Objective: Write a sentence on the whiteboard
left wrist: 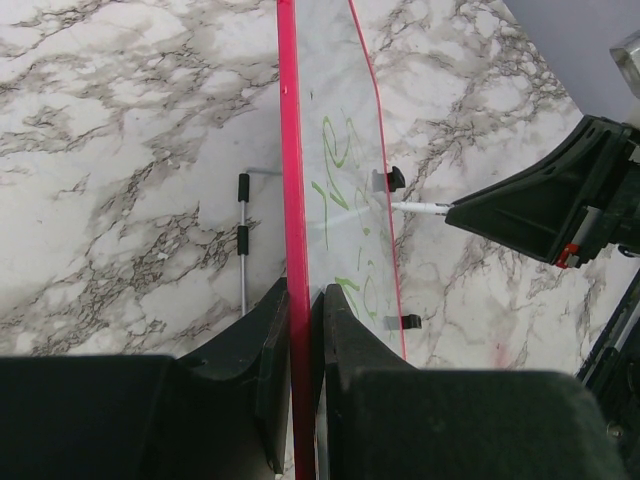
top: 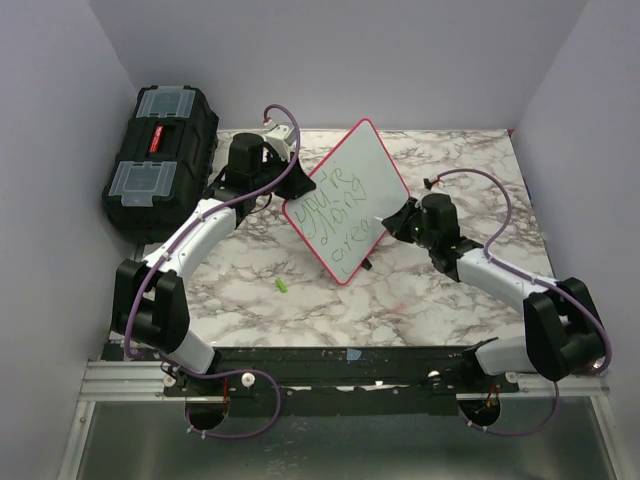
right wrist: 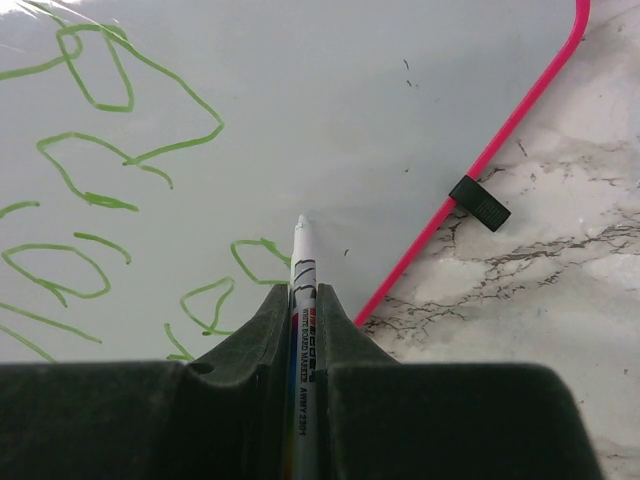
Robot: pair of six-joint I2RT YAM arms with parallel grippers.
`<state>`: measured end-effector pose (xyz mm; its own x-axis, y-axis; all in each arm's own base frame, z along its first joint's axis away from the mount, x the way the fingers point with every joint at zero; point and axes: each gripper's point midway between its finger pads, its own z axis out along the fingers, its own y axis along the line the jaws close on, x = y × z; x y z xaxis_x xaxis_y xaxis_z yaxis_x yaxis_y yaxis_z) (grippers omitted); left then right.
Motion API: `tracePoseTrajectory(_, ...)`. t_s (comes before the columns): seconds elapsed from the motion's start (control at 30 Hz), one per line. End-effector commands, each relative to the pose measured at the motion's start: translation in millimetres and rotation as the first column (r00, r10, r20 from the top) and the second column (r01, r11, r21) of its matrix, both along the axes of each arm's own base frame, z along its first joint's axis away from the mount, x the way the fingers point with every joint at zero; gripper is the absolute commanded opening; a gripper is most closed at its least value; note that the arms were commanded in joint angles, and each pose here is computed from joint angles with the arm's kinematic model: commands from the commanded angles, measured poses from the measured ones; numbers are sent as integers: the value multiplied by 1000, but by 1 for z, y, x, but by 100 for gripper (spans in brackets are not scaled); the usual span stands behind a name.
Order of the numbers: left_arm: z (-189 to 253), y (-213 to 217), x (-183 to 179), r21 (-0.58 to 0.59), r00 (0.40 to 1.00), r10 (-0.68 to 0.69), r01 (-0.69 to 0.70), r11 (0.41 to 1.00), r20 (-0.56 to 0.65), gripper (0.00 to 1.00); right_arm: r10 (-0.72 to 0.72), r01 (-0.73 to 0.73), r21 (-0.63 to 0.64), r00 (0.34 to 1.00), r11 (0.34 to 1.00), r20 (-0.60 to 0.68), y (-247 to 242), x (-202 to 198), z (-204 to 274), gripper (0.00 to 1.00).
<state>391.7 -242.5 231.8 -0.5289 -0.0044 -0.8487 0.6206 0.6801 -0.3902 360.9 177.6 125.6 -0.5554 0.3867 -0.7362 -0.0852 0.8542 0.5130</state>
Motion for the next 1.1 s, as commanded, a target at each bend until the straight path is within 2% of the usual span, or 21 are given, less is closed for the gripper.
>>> tracePoseTrajectory(0.0,-50,-7,-38,98,985,-120,132,986,-121,0,28,-29,44,999,999,19,11,12,9,1)
tracePoseTrajectory(0.33,-50,-7,-37,100,986,-121,133,986,-118,0,41,-42,46,999,998,23,17,21,9,1)
tracePoseTrajectory(0.67,-50,-7,-36,98,986,-120,132,986,-118,0,157,-156,56,988,986,-7,32,9,-4,1)
tracePoseTrajectory(1.07,-49,-7,-36,98,986,-118,129,987,-116,0,195,-191,62,979,980,-54,32,-9,-19,1)
